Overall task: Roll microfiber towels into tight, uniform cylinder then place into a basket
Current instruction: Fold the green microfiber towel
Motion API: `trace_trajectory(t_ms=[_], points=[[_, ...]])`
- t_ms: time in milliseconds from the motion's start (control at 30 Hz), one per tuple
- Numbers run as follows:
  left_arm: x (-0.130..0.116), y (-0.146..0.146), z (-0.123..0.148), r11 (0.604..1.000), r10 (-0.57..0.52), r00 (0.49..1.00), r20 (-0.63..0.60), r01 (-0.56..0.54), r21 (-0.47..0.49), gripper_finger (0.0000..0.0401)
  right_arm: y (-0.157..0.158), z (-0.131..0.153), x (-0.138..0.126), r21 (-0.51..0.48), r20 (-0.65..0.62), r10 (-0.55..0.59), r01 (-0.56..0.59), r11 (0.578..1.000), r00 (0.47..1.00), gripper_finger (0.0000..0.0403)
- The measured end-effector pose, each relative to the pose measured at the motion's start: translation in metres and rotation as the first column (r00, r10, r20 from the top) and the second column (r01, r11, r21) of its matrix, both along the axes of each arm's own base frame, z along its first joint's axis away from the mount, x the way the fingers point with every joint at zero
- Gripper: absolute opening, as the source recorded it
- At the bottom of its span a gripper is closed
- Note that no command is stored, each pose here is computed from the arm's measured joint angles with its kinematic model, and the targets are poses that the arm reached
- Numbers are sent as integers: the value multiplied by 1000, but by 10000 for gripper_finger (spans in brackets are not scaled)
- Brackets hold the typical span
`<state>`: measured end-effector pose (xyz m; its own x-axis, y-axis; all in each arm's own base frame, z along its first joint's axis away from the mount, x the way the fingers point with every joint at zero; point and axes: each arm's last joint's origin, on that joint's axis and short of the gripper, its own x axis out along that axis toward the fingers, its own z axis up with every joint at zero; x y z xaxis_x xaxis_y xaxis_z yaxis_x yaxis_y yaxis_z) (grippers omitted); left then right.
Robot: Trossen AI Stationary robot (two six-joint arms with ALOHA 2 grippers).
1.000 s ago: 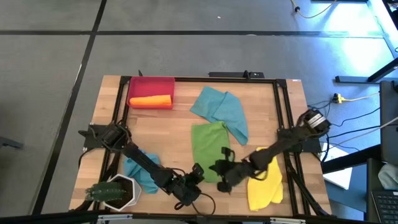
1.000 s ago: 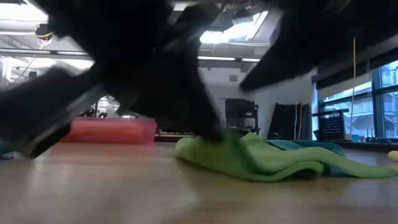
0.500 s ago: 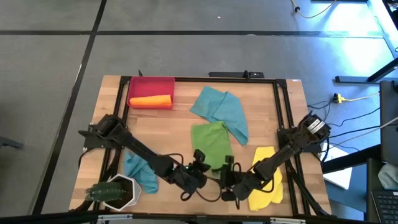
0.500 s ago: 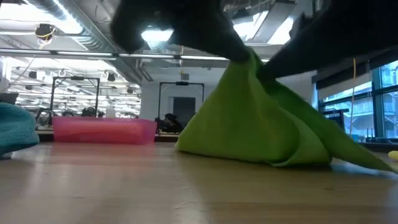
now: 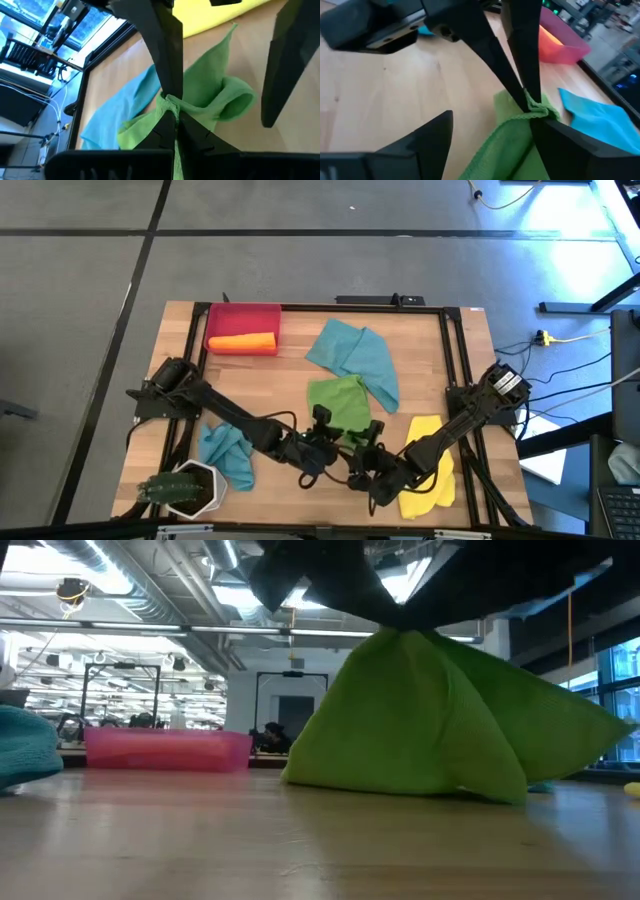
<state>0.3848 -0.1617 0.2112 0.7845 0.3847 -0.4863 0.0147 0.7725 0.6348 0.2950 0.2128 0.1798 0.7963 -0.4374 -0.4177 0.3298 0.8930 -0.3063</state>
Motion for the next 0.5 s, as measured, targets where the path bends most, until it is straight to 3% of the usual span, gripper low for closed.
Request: trace_trajectory(t_ms=[200,500], points=[[0,4,-3,1000,24,1000,-13,-24,6,0,0,16,0,-23,-10,-73,73,997,997,268],[-1,4,-1,1000,31,999,-10,-31,2,0,8,25,-1,17,-12,-51,51,999,999,268]])
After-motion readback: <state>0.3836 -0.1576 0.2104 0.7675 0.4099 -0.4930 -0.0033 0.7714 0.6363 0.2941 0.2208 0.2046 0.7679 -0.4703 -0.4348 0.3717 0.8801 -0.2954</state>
